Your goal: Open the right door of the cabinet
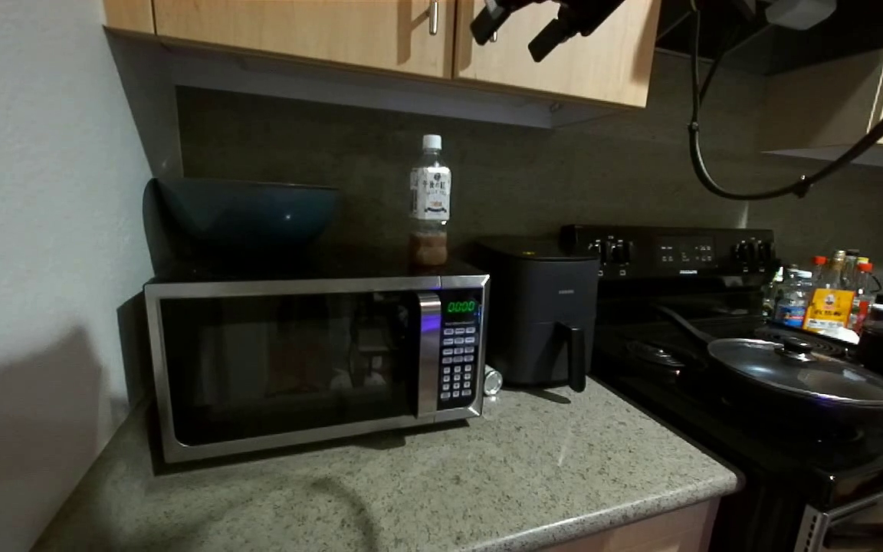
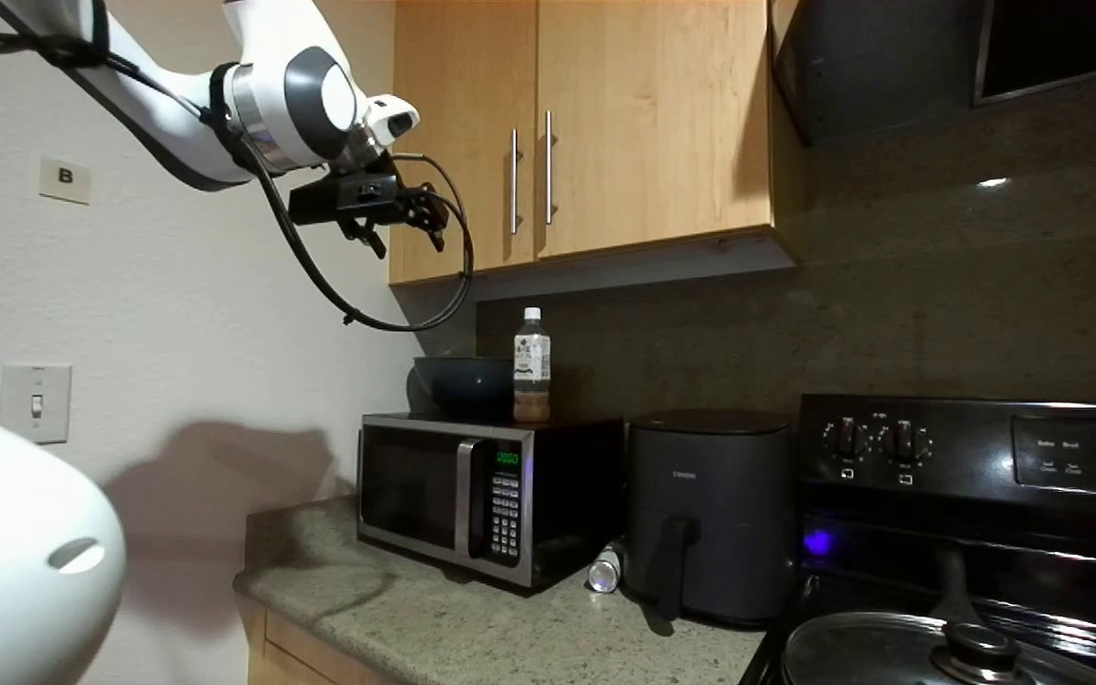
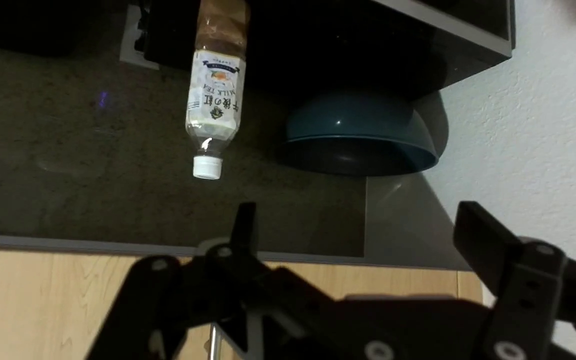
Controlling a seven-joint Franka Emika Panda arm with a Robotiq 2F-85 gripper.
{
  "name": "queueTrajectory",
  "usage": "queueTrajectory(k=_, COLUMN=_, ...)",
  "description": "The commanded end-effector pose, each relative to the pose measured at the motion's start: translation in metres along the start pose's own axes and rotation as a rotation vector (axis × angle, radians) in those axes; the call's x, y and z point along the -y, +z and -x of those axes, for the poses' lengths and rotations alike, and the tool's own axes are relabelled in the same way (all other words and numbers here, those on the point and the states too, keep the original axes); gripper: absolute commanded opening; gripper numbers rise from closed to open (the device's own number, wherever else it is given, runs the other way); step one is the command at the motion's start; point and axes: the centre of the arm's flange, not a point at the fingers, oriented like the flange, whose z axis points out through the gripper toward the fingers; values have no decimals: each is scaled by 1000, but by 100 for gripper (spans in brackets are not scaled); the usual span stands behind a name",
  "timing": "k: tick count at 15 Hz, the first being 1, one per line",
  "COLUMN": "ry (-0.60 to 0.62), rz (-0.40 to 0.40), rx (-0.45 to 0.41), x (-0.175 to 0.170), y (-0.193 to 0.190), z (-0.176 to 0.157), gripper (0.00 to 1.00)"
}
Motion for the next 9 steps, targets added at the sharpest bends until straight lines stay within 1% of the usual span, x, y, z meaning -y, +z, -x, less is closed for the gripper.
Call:
queueTrajectory(k=1, ry=74, rz=102, rx=-68, x=-36, y=-16, z=-13, gripper=100)
queueTrajectory(k=3, ry=132, rz=175, rx=-118, x=-66, y=-30, z=-23, gripper=100)
queueTrajectory(k=6, ry=209, rz=257, rx=-198, x=-107, y=-45, z=-36, gripper=100)
queueTrajectory(k=7, ry=175, rz=207, rx=-146, x=-96, y=-41, z=-31, gripper=100)
queueTrajectory(k=8, ry=186, rz=223, rx=-155, x=-104, y=-44, z=-32, gripper=100)
queueTrajectory(k=9, ry=187, rz=221, rx=-153, x=-105, y=-44, z=-32, gripper=100)
